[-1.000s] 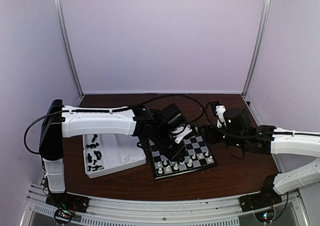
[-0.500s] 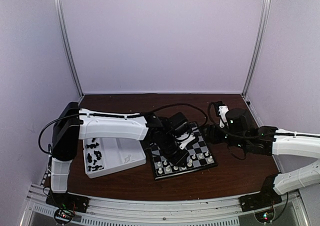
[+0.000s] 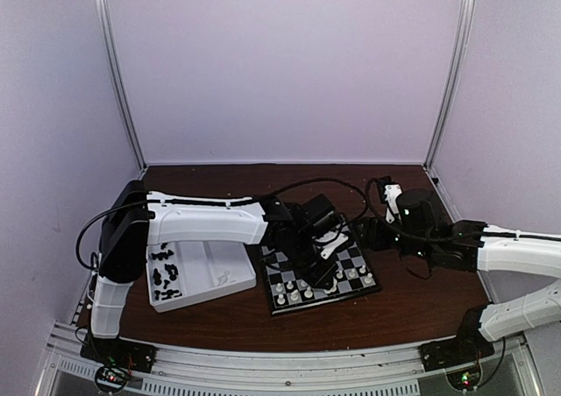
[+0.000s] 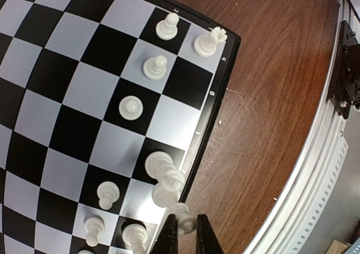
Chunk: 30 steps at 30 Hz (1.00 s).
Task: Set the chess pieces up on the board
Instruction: Place the chess piece on the chessboard.
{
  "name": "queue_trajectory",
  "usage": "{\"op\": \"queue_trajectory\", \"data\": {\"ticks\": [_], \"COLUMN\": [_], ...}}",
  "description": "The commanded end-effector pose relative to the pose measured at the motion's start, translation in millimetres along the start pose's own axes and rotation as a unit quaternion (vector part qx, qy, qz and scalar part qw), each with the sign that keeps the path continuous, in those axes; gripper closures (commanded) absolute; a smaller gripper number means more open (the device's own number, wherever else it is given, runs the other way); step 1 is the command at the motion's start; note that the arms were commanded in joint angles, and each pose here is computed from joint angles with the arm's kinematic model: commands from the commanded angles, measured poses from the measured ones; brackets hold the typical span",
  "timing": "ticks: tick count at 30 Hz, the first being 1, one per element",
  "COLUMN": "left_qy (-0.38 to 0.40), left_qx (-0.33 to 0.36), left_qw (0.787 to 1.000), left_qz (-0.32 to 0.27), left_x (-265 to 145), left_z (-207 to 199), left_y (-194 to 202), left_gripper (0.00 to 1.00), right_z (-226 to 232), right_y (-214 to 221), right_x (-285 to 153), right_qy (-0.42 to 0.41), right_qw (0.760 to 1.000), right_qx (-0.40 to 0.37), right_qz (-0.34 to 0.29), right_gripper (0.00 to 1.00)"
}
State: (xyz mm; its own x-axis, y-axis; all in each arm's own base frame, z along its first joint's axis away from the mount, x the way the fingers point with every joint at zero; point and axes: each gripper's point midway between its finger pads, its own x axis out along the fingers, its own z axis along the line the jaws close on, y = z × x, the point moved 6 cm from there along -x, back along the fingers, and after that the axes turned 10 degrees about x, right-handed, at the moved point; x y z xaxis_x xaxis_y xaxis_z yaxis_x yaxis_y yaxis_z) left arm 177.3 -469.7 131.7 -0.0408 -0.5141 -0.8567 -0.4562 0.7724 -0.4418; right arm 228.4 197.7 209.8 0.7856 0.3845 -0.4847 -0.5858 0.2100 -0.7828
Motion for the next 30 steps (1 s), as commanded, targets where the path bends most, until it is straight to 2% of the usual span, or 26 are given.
{"op": "queue_trajectory", "data": {"ticks": [1,30], "left_qy": [-0.009,-0.024], "left_qx": [0.01,0.008], "left_qw": [1.0,0.999], "left_qz": [-0.001,0.023], "left_x": [-3.1,3.7], "left_z": [2.3,8.1], "left_y": [-4.6,7.0], "left_gripper": [0.97,0.97], "right_z": [-4.7,-6.0], "right_y": [2.3,4.5], "right_x": [1.7,2.9], "right_qy": [0.006,0.003], "right_qw": [1.0,1.0], "right_qx": [0.004,0.009], "right_qz": [0.0,0.002], "right_gripper": [0.34,0.34]}}
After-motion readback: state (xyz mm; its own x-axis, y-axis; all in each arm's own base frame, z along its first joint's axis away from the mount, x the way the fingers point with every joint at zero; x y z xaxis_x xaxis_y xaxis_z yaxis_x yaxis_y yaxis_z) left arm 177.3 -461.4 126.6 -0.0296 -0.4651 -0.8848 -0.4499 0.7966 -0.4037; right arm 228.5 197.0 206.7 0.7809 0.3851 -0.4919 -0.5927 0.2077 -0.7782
